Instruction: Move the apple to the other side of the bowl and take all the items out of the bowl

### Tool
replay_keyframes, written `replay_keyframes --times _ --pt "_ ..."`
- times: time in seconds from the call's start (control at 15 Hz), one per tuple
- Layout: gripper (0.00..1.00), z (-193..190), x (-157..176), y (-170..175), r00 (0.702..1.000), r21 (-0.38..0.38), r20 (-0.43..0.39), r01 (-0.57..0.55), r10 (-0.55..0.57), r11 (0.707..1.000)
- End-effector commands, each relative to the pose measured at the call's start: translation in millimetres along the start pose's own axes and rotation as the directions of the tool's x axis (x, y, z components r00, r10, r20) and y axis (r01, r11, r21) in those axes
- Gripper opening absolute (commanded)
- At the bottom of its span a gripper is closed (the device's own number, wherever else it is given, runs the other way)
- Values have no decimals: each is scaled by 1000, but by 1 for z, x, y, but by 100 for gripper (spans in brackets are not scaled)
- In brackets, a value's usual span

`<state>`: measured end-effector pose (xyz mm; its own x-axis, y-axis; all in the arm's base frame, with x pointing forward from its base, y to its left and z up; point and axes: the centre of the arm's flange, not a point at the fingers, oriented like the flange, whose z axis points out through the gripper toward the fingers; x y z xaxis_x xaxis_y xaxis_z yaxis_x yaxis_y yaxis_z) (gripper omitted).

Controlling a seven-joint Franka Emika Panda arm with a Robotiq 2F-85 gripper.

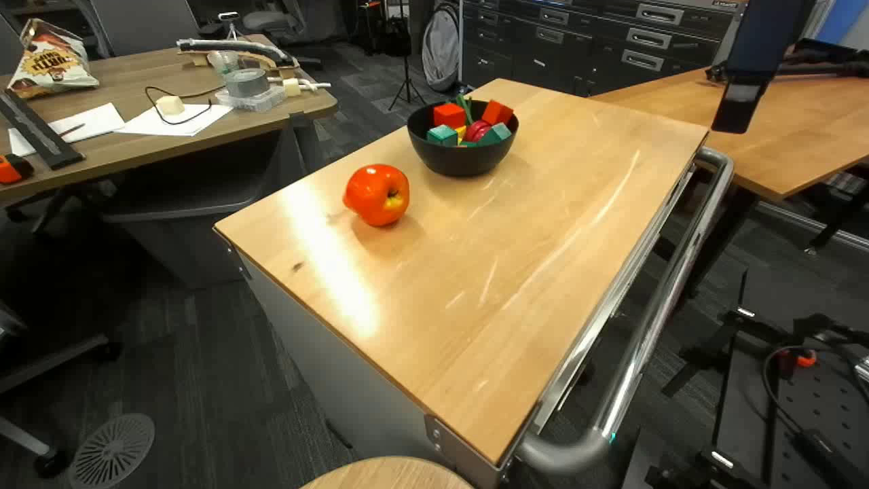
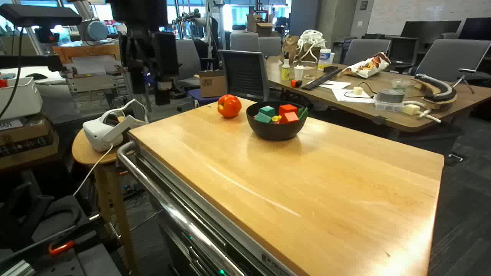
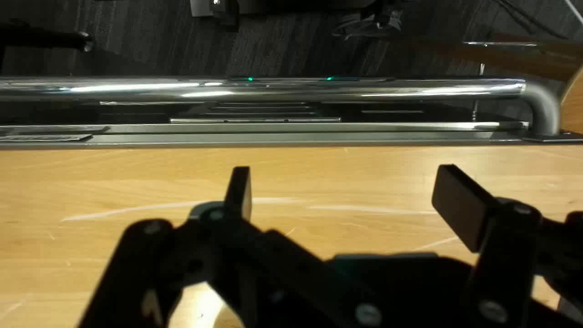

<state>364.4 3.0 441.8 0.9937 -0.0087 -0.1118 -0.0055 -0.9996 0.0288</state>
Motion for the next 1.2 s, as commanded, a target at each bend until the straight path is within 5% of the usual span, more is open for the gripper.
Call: replay_keyframes --times 0.0,0.6,0.67,0.73,1.0,1.07,1.13 --pt "100 0 0 0 1000 0 -1 0 0 1000" --pt "100 -2 0 0 1000 0 -5 0 0 1000" --pt "100 -9 -1 -5 991 31 -123 -58 61 998" --pt "100 -20 -1 -13 984 30 -141 -103 107 994" --pt "100 -53 6 -60 952 214 -129 -247 278 945" --pt "100 -58 12 -69 985 242 -137 -68 104 968" --pt "100 -60 18 -75 984 289 -147 -57 103 956"
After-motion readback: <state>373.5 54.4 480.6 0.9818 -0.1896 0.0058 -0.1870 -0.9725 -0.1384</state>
